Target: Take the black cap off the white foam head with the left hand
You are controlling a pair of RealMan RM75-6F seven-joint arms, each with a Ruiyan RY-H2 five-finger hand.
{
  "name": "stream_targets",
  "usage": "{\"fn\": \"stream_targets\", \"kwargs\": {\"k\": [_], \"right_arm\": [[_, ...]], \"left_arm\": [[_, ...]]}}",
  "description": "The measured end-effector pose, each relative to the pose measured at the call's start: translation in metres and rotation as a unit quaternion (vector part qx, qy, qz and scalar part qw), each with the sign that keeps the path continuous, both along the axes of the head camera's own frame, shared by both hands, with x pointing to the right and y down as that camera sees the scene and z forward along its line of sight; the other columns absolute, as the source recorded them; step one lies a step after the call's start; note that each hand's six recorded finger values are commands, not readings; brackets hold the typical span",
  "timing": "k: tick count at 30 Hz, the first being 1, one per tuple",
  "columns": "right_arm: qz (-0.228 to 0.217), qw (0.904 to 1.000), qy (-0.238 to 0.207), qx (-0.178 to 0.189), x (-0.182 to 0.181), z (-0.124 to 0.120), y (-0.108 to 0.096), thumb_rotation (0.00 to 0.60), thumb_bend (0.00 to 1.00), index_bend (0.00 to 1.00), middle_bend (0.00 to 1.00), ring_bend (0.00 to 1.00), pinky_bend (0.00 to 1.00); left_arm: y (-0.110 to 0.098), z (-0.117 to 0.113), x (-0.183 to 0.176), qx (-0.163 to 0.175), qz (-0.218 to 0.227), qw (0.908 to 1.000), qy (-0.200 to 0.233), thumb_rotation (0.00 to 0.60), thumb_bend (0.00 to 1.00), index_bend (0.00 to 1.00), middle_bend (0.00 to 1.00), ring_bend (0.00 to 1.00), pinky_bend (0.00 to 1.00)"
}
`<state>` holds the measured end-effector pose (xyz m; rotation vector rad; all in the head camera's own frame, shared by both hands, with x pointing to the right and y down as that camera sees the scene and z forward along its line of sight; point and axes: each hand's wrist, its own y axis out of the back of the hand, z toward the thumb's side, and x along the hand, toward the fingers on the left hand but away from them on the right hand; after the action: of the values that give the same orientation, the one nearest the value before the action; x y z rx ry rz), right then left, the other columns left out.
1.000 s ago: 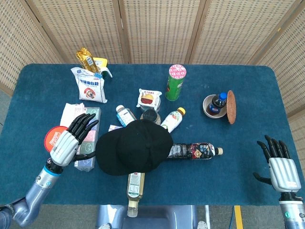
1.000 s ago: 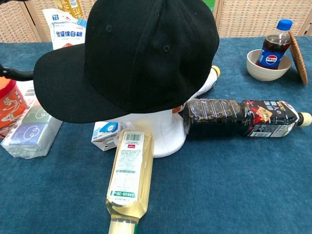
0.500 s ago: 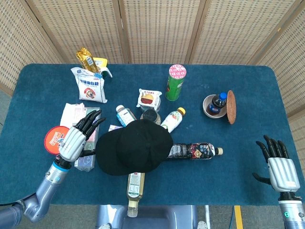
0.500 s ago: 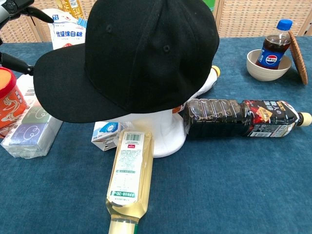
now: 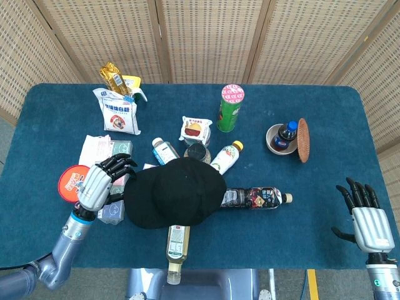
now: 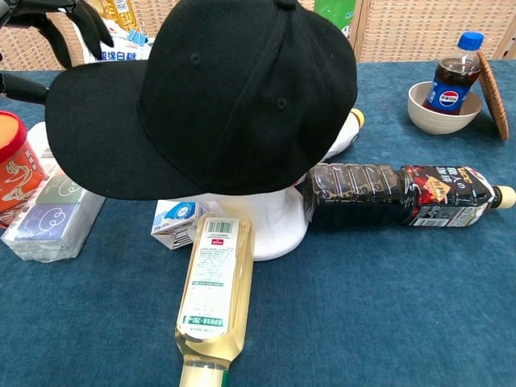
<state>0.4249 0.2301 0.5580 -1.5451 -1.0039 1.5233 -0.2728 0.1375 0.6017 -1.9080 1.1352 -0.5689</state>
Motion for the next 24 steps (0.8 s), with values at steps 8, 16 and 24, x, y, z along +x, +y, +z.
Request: {"fn": "stream_targets", "kwargs": {"k": [8,16,24], "right_arm": [[-0.002,1.0,-0.001,0.0,-0.001,0.0,0.0,0.6,0.0,0.14,0.03,0.02,0.0],[-0.003,1.0,0.0,-0.003,-0.001,0.001,0.001,0.6,0.0,0.14,0.03,0.02,0.0],[-0.002,1.0,0.0,-0.004,-0.001,0.001,0.001,0.6,0.0,0.14,0.03,0.02,0.0]], "left_arm": [[-0.006,-0.005,-0.002,0.035,-0.024,0.9991,0.007,0.6,0.35,0.67,0.56,0.41,0.64],[-0.025,-0.02,0.007,0.092,-0.076,0.9907,0.066,0.6,0.34,0.7,0.59,0.44,0.65],[-0.061,-0.03,0.025,0.099,-0.107,0.9846,0.097,0.6,0.34,0.7,0.59,0.44,0.65]]}}
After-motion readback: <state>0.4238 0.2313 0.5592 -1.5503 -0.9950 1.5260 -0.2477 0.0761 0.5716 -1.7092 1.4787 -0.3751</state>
